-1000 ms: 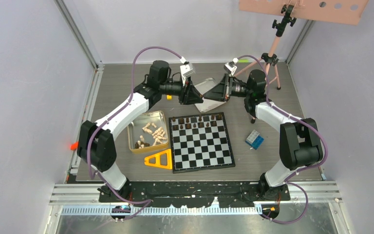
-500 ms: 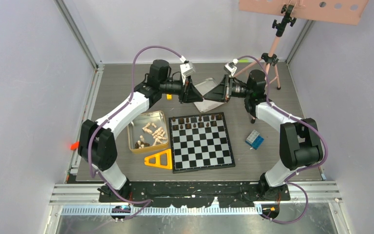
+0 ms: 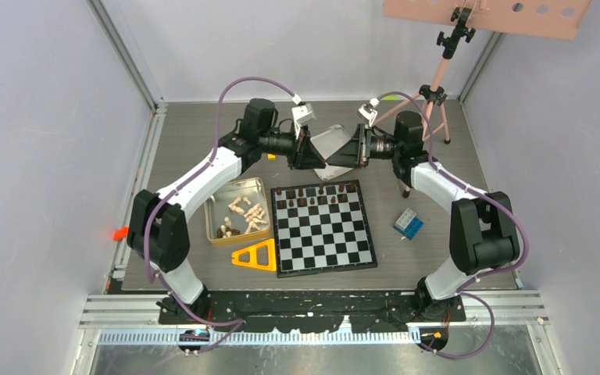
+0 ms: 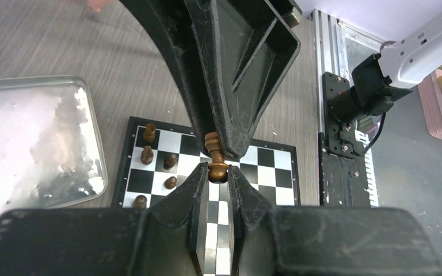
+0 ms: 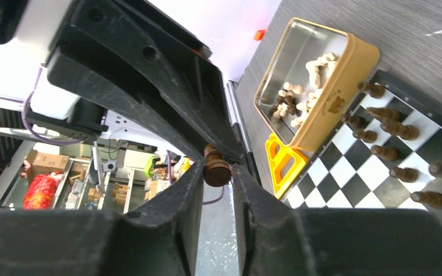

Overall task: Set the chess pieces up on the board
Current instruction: Pick up the chess piece from the storage box, then place the chess piece on the chessboard.

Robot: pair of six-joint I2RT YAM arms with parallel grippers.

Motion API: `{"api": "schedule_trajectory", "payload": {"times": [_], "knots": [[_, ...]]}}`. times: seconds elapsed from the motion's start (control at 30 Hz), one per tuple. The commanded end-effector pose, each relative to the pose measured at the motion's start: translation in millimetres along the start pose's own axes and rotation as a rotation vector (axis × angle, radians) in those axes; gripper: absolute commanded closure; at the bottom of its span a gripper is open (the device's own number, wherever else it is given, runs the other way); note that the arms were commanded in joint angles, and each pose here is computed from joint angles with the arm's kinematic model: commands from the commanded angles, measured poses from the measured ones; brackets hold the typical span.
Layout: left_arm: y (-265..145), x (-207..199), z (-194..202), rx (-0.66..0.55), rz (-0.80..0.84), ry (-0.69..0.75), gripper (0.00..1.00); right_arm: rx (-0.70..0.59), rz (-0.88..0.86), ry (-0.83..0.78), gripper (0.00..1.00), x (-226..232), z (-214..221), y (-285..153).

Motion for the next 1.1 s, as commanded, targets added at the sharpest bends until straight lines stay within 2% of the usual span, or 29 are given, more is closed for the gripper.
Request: {"api": "schedule_trajectory", "payload": {"times": [0.0, 0.07, 0.2, 0.27, 0.43, 0.57, 0.8, 1.07], "knots": [[-6, -28, -18, 0.009, 0.055, 0.122, 1.0, -0.009, 0.085, -0.086, 0.6, -5, -7, -12], [-8, -25, -9, 0.047, 0.03, 0.122, 1.0, -0.02, 0.107, -0.1, 0.5, -6, -13, -21], [-7, -18, 11, 0.166, -0.048, 0.156, 1.0, -0.078, 0.153, -0.129, 0.39, -7, -30, -49], [-2, -15, 24, 0.265, -0.104, 0.182, 1.0, -0.114, 0.194, -0.147, 0.38, -8, -38, -70], [16, -10, 62, 0.609, -0.216, 0.21, 1.0, -0.184, 0.331, -0.183, 0.39, -13, -40, -123], [37, -1, 87, 0.811, -0.279, 0.234, 1.0, -0.286, 0.437, -0.174, 0.41, -18, -42, -170], [81, 11, 95, 0.901, -0.319, 0.308, 1.0, -0.366, 0.505, -0.162, 0.43, -16, -30, -206], [110, 36, 106, 0.963, -0.37, 0.515, 0.99, -0.367, 0.51, -0.16, 0.43, -11, -21, -217]]}}
Point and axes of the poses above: each gripper's point midway between its finger pads, its own y axis out along the fingers, its own x axis along the line the jaws close on, z = x × y, the point moved 1 cm from there along -y, back along the fingers, and after that the axes turned 13 degrees about -y, right-handed, at the moved point
